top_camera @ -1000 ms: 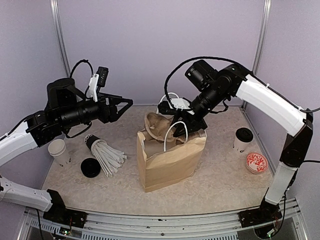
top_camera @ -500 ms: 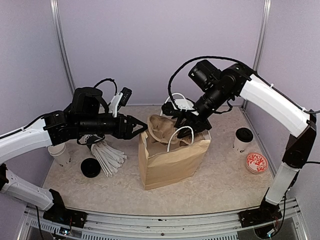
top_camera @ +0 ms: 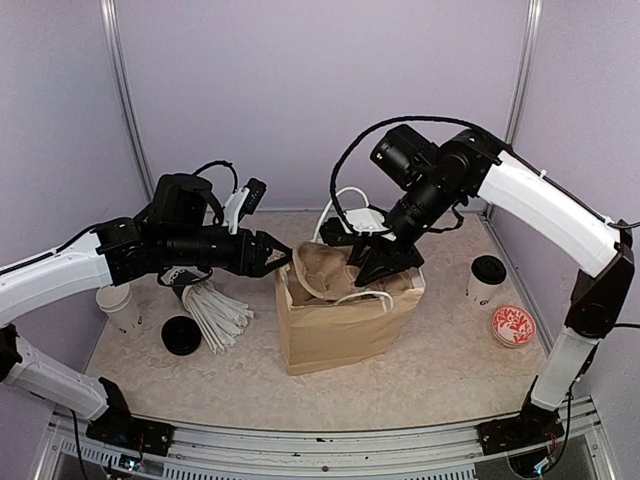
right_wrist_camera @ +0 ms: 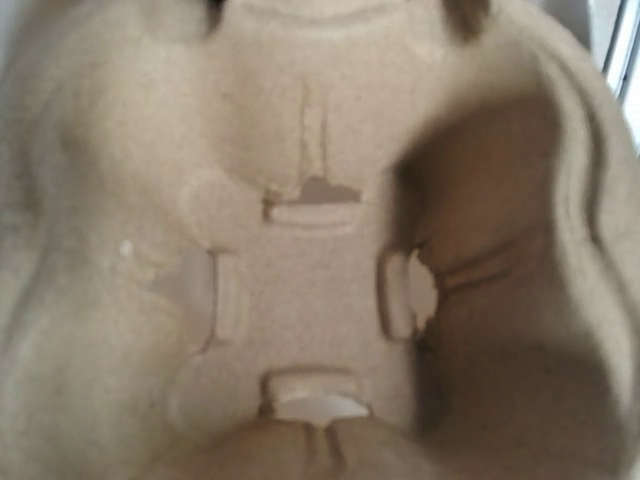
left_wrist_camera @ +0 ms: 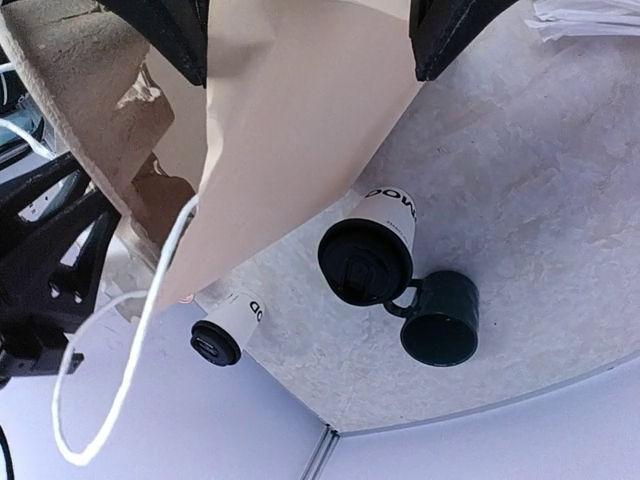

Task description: Pack the takeout coffee

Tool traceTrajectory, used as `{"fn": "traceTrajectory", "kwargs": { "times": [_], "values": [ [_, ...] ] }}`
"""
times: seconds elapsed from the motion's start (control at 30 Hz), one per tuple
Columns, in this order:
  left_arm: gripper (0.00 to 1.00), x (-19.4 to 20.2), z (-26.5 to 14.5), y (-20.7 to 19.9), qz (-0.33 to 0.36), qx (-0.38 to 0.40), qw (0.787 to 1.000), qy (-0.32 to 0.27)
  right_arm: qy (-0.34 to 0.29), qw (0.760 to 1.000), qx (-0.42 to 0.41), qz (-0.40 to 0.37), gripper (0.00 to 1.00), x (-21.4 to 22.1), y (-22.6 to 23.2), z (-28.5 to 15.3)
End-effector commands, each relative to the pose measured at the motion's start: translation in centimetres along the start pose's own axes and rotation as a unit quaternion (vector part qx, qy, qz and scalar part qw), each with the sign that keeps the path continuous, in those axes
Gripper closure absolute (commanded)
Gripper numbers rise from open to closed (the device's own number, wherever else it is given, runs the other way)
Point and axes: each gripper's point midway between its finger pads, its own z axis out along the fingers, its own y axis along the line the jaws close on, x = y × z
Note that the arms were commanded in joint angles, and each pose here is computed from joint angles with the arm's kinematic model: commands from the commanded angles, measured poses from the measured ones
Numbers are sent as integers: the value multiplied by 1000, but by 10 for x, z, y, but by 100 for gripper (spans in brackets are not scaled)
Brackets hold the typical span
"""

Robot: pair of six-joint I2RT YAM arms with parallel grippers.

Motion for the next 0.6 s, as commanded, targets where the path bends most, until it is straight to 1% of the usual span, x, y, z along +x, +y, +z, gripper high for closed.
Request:
{"fn": "traceTrajectory", "kwargs": {
  "times": [0.0,0.3,0.47,0.57],
  "values": [
    [36,-17,-6,-2,5,11,1000,-17,61,998,-19,7,82,21,7,13],
    [37,-16,3,-5,11,26,1000,-4,91,995,11,43,82,26,-15,21],
    [39,-22,1,0,7,9,1000,-9,114,992,19,52,82,35,-20,24],
    [40,-26,-2,7,4,-6,1000,-13,114,992,38,47,82,31,-27,16]
  ]
}}
